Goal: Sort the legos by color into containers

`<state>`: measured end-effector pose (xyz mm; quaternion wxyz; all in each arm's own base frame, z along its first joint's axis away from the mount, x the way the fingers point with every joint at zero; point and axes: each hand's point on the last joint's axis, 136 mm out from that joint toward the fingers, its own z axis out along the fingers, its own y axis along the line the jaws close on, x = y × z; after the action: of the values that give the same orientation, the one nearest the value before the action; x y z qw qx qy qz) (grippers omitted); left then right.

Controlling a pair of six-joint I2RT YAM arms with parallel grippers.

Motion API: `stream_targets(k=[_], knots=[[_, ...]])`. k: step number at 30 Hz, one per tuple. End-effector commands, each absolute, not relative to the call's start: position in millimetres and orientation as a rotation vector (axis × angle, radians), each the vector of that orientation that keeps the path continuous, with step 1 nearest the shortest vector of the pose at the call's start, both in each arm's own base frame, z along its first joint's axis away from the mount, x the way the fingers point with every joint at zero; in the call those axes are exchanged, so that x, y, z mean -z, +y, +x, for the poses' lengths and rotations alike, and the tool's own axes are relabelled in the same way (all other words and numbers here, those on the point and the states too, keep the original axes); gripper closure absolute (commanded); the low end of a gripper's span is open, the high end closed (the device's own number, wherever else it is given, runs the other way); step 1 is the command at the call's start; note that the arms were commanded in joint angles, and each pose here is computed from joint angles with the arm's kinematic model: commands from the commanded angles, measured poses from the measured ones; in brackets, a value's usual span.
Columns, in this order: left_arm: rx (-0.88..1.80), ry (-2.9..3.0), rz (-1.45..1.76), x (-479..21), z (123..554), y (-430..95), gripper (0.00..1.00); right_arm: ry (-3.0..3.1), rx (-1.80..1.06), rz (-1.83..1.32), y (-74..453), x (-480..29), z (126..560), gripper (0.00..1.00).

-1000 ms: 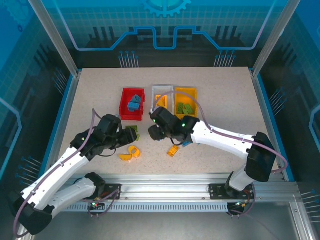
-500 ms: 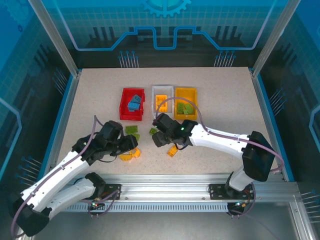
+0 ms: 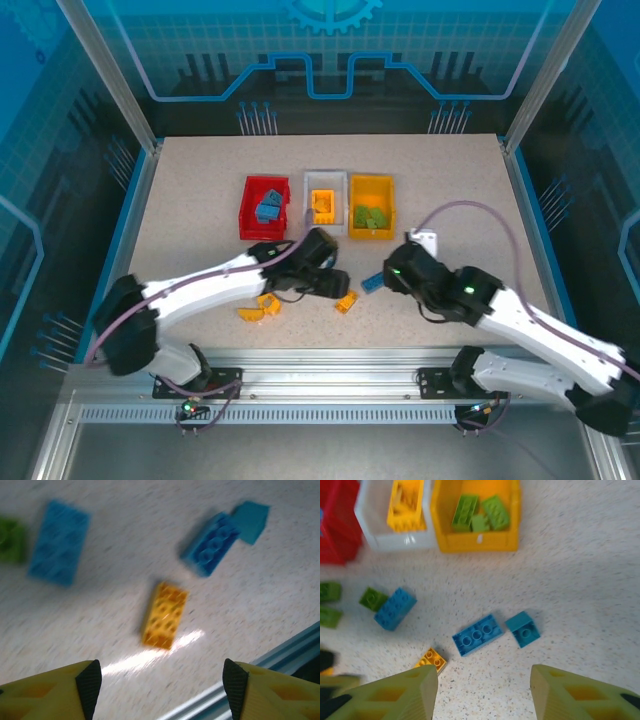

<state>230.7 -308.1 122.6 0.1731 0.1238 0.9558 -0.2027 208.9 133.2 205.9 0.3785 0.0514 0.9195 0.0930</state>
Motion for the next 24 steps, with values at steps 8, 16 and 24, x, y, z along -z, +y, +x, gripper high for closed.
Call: stream_targets(k=[8,16,24], knots=[[0.423,2.58,0.987,-78,268,-394,0.21,2.154,-0.293,0.262,56,-265,173,0.41],[0.293,2.613,1.079,-38,283,-402,0.21,2.134,-0.401,0.217,68,-275,170,0.38],[0.317,2.653,1.05,-19,280,-405,0.57,2.14,-0.407,0.211,72,-273,172,0.38]])
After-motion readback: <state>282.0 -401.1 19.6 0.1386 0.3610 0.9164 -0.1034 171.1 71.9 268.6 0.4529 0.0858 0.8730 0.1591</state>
